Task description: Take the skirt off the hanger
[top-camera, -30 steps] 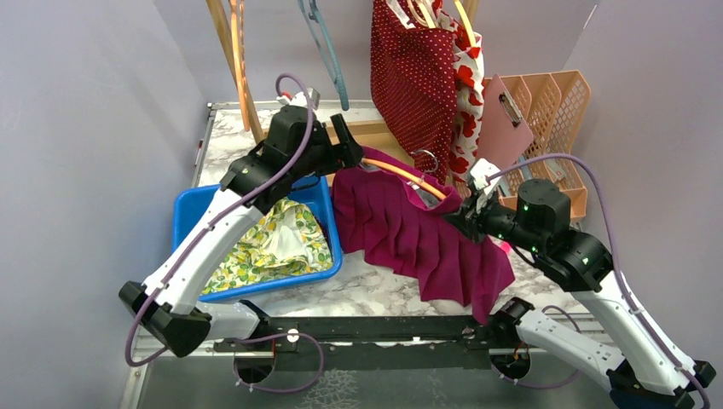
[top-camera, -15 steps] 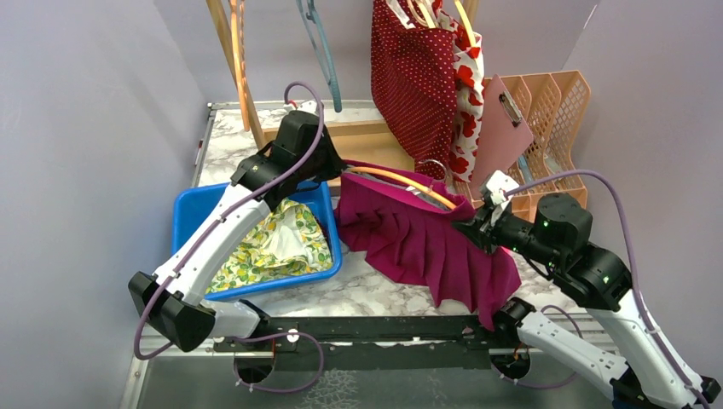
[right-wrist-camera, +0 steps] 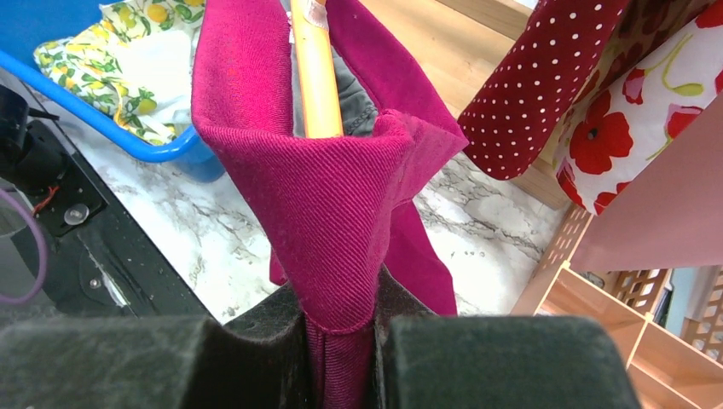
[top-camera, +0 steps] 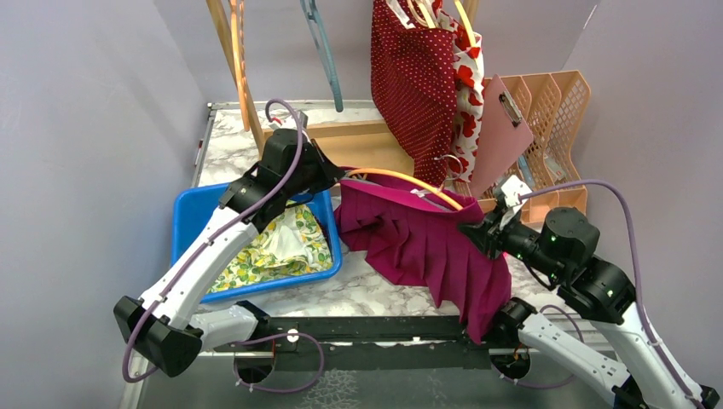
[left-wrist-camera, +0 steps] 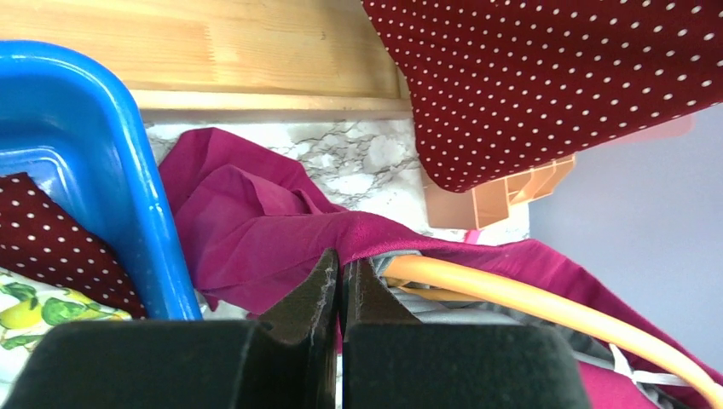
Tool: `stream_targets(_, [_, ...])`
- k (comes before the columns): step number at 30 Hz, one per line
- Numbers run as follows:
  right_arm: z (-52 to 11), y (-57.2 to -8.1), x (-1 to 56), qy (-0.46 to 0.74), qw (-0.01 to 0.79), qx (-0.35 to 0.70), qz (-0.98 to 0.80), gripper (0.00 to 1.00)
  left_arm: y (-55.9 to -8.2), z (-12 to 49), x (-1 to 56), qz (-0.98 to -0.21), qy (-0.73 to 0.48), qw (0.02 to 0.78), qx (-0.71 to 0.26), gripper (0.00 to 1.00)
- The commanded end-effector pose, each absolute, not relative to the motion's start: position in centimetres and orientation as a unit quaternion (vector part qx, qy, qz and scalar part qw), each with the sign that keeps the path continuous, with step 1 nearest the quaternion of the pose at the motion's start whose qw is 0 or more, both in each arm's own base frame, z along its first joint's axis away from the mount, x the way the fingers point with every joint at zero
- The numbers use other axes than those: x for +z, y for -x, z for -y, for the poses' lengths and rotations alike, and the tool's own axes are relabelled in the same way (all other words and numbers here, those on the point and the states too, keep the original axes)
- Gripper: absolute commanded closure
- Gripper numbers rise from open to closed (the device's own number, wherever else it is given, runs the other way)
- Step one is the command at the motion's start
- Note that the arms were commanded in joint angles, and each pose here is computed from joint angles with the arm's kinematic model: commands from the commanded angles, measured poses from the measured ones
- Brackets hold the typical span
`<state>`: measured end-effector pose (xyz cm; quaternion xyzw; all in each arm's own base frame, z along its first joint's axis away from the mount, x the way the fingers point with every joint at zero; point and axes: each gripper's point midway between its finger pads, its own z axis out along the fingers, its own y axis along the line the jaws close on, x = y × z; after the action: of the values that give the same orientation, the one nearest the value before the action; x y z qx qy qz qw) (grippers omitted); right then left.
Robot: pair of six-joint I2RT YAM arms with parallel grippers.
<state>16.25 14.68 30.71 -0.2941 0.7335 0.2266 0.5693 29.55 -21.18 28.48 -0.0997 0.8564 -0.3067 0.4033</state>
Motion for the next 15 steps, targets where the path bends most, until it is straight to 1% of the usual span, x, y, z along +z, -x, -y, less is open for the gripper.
stream_targets(1, [-13.2, -16.5, 38.7, 0.218, 0.683, 0.248, -0.651, 0.99, -31.5, 16.5, 26.1, -0.858, 0.182, 0.427, -0.219, 1.00])
stream_targets(4, [-12.7, -16.2, 39.5, 0.208, 0.691, 0.248, -0.646, 0.99, -31.6, 15.1, 24.9, -0.861, 0.228, 0.418, -0.181, 1.00])
stream_targets(6, [-11.9, -15.8, 40.4, 0.191, 0.703, 0.250, -0.638, 0.99, -31.9, 14.1, 24.4, -0.858, 0.243, 0.424, -0.156, 1.00])
stream_targets(9, [-11.9, -15.2, 40.0, 0.213, 0.692, 0.244, -0.645, 0.99, -32.9, 13.3, 24.5, -0.855, 0.255, 0.433, -0.130, 1.00])
stream_targets(12, [-12.7, -14.1, 39.3, 0.269, 0.671, 0.248, -0.645, 0.99, -34.4, 13.2, 25.7, -0.855, 0.228, 0.451, -0.116, 1.00])
stream_targets(15, [-14.2, -14.0, 37.8, 0.306, 0.636, 0.261, -0.658, 0.99, -35.4, 16.2, 28.0, -0.862, 0.133, 0.459, -0.169, 1.00])
